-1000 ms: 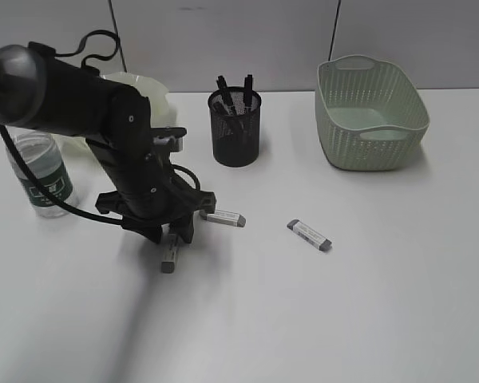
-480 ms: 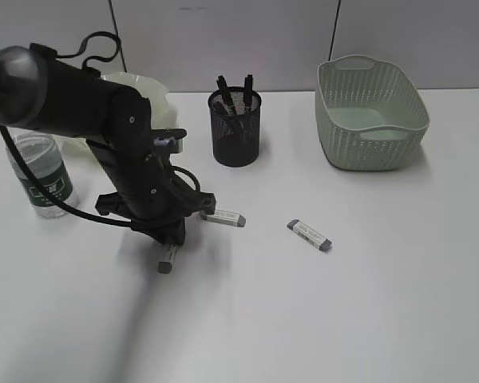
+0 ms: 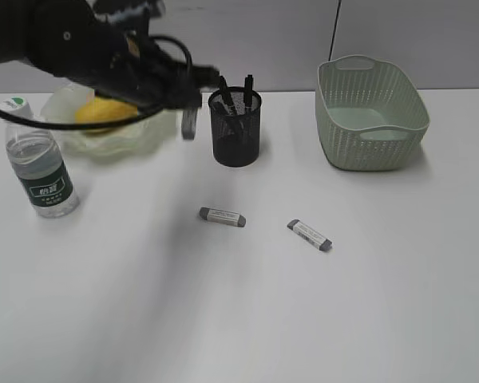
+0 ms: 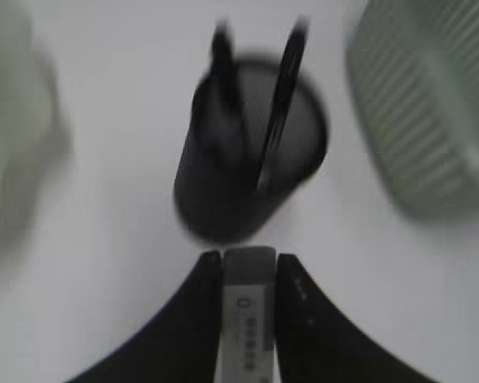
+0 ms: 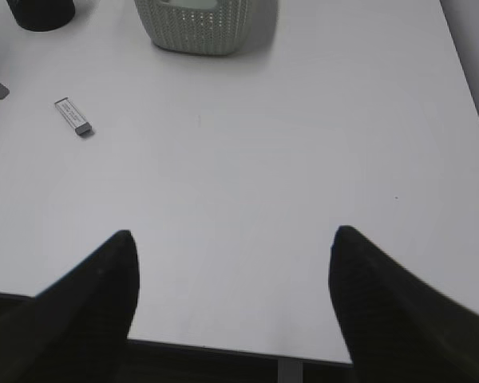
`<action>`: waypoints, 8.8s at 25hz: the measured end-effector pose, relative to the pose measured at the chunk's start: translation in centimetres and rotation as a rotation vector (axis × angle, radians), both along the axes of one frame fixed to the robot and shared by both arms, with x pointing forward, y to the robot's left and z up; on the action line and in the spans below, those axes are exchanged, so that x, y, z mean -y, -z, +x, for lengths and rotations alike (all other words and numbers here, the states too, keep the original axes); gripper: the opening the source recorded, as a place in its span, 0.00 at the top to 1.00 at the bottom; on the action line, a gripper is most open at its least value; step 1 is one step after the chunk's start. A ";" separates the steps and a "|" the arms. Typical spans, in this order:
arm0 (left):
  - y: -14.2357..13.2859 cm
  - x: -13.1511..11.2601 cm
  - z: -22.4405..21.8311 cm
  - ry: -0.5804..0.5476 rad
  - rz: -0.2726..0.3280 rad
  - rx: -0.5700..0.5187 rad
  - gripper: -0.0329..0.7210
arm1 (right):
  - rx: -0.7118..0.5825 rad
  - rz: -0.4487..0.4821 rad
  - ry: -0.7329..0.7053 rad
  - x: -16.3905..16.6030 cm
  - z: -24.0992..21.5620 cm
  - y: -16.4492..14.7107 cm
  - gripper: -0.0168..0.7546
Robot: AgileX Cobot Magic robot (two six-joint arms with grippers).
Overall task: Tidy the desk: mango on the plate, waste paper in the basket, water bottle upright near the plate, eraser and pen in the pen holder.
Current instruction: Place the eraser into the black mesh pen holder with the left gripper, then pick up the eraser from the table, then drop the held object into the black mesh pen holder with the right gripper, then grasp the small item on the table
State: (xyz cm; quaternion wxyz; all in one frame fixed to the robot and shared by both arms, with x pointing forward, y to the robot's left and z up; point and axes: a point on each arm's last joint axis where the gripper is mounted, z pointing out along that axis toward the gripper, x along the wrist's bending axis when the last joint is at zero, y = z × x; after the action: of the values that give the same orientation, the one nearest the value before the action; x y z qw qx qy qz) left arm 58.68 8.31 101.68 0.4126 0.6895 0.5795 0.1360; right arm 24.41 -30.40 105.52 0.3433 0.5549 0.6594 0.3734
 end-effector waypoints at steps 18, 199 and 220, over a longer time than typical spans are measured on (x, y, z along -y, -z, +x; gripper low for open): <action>1.6 4.6 7.1 0.084 -0.181 0.634 0.75 | 0.000 0.000 0.000 0.0 0.0 0.0 0.22; -4.1 -22.0 -35.7 -0.135 0.203 0.319 0.31 | 0.037 0.057 -0.452 -25.4 39.4 -0.1 0.30; -8.6 -18.3 -25.6 -0.025 0.143 -0.125 0.35 | -0.413 -0.110 -0.010 -6.5 31.9 -14.0 0.36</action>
State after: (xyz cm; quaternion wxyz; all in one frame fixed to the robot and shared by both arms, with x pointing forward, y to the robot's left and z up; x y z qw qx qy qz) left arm 33.13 26.60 110.27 0.3236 0.7170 0.6016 0.1391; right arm 56.35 -23.94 119.54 0.2289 0.5967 0.7379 0.2170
